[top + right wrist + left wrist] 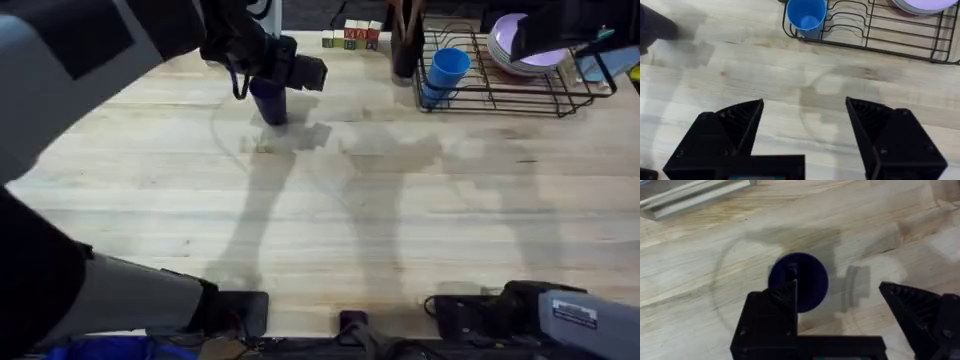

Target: Pick up the cup on the table and put them onto the rack.

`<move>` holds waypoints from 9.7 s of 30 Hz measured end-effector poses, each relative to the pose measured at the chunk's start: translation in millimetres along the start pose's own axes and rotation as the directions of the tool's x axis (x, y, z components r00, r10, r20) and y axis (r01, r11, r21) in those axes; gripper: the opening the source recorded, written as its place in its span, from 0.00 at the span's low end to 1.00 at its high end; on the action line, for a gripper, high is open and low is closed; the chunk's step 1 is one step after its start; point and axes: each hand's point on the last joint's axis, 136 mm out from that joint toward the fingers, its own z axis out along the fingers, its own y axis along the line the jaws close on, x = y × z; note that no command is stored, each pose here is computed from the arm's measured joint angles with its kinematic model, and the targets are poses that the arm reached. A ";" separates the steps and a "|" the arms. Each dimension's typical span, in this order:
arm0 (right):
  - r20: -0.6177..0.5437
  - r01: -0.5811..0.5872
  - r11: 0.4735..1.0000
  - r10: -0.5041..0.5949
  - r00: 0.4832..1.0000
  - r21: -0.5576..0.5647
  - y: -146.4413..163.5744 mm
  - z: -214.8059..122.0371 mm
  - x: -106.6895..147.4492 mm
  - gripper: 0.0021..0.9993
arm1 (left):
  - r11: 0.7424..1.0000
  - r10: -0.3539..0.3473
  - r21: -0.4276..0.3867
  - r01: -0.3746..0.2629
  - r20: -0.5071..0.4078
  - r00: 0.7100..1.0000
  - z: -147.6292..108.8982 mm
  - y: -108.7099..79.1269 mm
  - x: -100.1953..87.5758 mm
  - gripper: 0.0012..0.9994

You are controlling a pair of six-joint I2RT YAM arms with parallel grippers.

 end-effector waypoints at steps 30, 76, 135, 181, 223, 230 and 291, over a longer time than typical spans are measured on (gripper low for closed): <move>0.000 0.000 1.000 0.000 1.000 0.000 0.0 0.0 0.0 0.99 | 1.000 -0.007 0.002 0.007 -0.064 0.998 32.2 3.3 11.4 0.99; 0.000 0.000 1.000 0.000 1.000 0.000 0.0 0.0 0.0 0.99 | 1.000 0.003 0.005 -0.003 -0.111 0.994 49.6 1.7 21.7 0.21; -0.042 -0.007 1.000 0.007 0.999 -0.005 8.3 -26.5 29.6 0.99 | 0.863 0.424 0.160 -0.479 0.287 0.859 -72.3 -207.1 -94.2 0.04; -0.047 -0.008 1.000 0.008 0.999 -0.005 11.6 -38.2 40.4 0.99 | 0.774 0.481 0.170 -0.610 0.469 0.741 -5.8 -296.9 -148.9 0.04; -0.058 -0.008 1.000 0.009 0.998 0.019 7.5 -38.3 42.8 0.99 | 0.757 0.512 0.217 -0.616 0.388 0.766 29.2 -299.3 -124.6 0.04; -0.057 -0.008 1.000 0.009 0.998 0.019 7.5 -38.4 42.7 0.99 | 0.757 0.513 0.218 -0.616 0.385 0.767 30.7 -299.4 -124.0 0.04; -0.002 0.004 1.000 -0.004 1.000 0.027 5.6 -38.0 29.0 0.99 | 0.881 0.416 0.097 -0.464 0.312 0.854 -69.8 -161.1 -166.4 0.99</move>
